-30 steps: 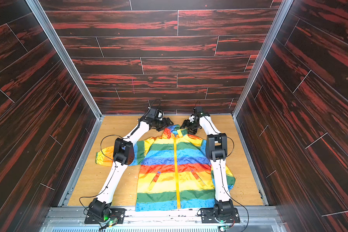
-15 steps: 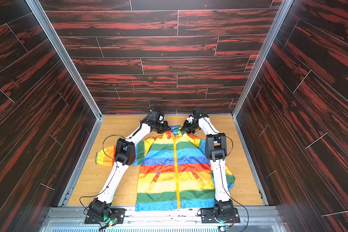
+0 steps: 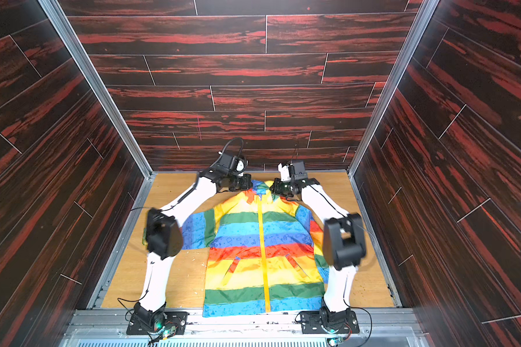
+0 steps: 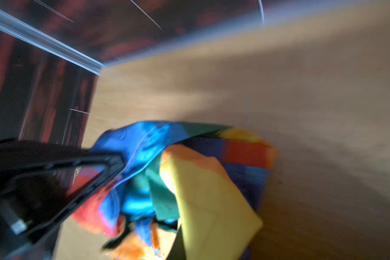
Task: Unzip the jacket
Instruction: Flatten out the jacket at the center of the board.
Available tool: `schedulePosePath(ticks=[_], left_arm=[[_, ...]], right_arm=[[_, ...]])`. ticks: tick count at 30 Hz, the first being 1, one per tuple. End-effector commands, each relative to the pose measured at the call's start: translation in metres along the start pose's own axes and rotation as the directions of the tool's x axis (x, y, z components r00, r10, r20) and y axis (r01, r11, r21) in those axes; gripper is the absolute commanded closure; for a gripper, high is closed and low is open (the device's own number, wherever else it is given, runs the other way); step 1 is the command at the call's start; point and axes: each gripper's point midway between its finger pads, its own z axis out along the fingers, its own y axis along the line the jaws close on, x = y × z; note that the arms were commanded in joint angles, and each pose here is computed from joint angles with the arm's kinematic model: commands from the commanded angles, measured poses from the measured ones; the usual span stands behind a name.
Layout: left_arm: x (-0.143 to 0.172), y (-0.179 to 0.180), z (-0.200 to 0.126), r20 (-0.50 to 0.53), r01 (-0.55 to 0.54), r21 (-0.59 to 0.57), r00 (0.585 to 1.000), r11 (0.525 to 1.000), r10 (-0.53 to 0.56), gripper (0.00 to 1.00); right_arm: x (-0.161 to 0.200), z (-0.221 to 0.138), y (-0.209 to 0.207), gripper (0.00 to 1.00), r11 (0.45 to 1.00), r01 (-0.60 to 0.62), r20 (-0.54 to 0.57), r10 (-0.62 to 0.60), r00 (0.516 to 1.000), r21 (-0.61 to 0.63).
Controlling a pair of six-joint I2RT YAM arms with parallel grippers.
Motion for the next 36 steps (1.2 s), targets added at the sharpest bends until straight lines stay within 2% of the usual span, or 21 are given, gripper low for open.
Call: schedulePosePath(ticks=[1, 4, 6, 8, 9, 11, 12, 13, 14, 15, 17, 20, 23, 26, 29, 32, 36], left_arm=[[-0.018, -0.010, -0.043, 0.159, -0.129, -0.113, 0.976, 0.985, 0.146, 1.00], [-0.012, -0.027, -0.072, 0.252, -0.223, -0.163, 0.932, 0.961, 0.259, 0.98], [-0.001, -0.022, -0.072, 0.295, -0.258, -0.226, 0.901, 0.939, 0.318, 0.87], [0.016, 0.009, -0.054, 0.260, -0.204, -0.317, 0.920, 0.926, 0.292, 0.67], [0.030, 0.033, -0.036, 0.204, -0.177, -0.370, 0.942, 0.912, 0.266, 0.53], [0.059, 0.074, -0.005, 0.056, -0.126, -0.455, 0.984, 0.882, 0.170, 0.33], [0.069, 0.083, 0.000, -0.011, -0.119, -0.478, 0.991, 0.870, 0.130, 0.25], [0.070, 0.085, 0.001, -0.020, -0.116, -0.486, 0.992, 0.866, 0.121, 0.16], [0.066, 0.083, -0.004, 0.003, -0.107, -0.482, 0.992, 0.869, 0.124, 0.05], [0.061, 0.079, -0.010, 0.046, -0.088, -0.470, 0.991, 0.878, 0.124, 0.00], [0.049, 0.078, -0.020, 0.118, -0.066, -0.468, 0.984, 0.881, 0.137, 0.00], [0.043, 0.086, -0.028, 0.121, -0.047, -0.485, 0.985, 0.873, 0.120, 0.00], [0.043, 0.100, -0.029, 0.126, -0.001, -0.488, 0.990, 0.873, 0.071, 0.00], [0.032, 0.106, -0.018, 0.137, 0.113, -0.368, 0.988, 0.923, -0.066, 0.00], [0.013, 0.094, -0.001, 0.132, 0.204, -0.208, 0.975, 0.957, -0.180, 0.00], [0.006, 0.089, 0.021, 0.089, 0.270, -0.096, 0.961, 0.958, -0.262, 0.00], [0.009, 0.106, 0.045, 0.065, 0.339, -0.112, 0.941, 0.934, -0.334, 0.00]], right_arm=[[-0.034, -0.038, 0.011, 0.84, 0.990, 0.121, 0.227, -0.135, 0.964, 0.074], [-0.025, -0.053, 0.020, 0.83, 0.981, 0.163, 0.294, -0.187, 0.937, 0.104], [-0.014, -0.047, 0.008, 0.79, 0.985, 0.120, 0.292, -0.151, 0.944, 0.123], [0.003, -0.018, -0.015, 0.65, 0.982, 0.055, 0.185, -0.088, 0.979, 0.179], [0.017, 0.004, -0.029, 0.61, 0.976, 0.031, 0.080, -0.049, 0.996, 0.215], [0.040, 0.031, -0.056, 0.41, 0.949, -0.026, -0.052, 0.044, 0.998, 0.315], [0.048, 0.036, -0.065, 0.24, 0.937, -0.047, -0.073, 0.077, 0.994, 0.346], [0.050, 0.036, -0.067, 0.13, 0.935, -0.058, -0.070, 0.088, 0.994, 0.350], [0.048, 0.033, -0.068, 0.07, 0.933, -0.066, -0.055, 0.091, 0.994, 0.354], [0.044, 0.030, -0.066, 0.06, 0.933, -0.070, -0.039, 0.089, 0.995, 0.354], [0.036, 0.023, -0.066, 0.06, 0.929, -0.069, -0.016, 0.080, 0.997, 0.362], [0.030, 0.013, -0.076, 0.07, 0.908, -0.089, 0.002, 0.097, 0.995, 0.410], [0.033, 0.012, -0.090, 0.18, 0.890, -0.129, -0.022, 0.154, 0.988, 0.438], [0.036, 0.029, -0.077, 0.20, 0.936, -0.092, -0.123, 0.141, 0.982, 0.339], [0.043, 0.048, -0.057, 0.18, 0.973, -0.059, -0.224, 0.111, 0.968, 0.225], [0.051, 0.063, -0.064, 0.18, 0.966, -0.051, -0.284, 0.124, 0.951, 0.252], [0.057, 0.078, -0.066, 0.19, 0.950, 0.033, -0.339, 0.079, 0.938, 0.312]])
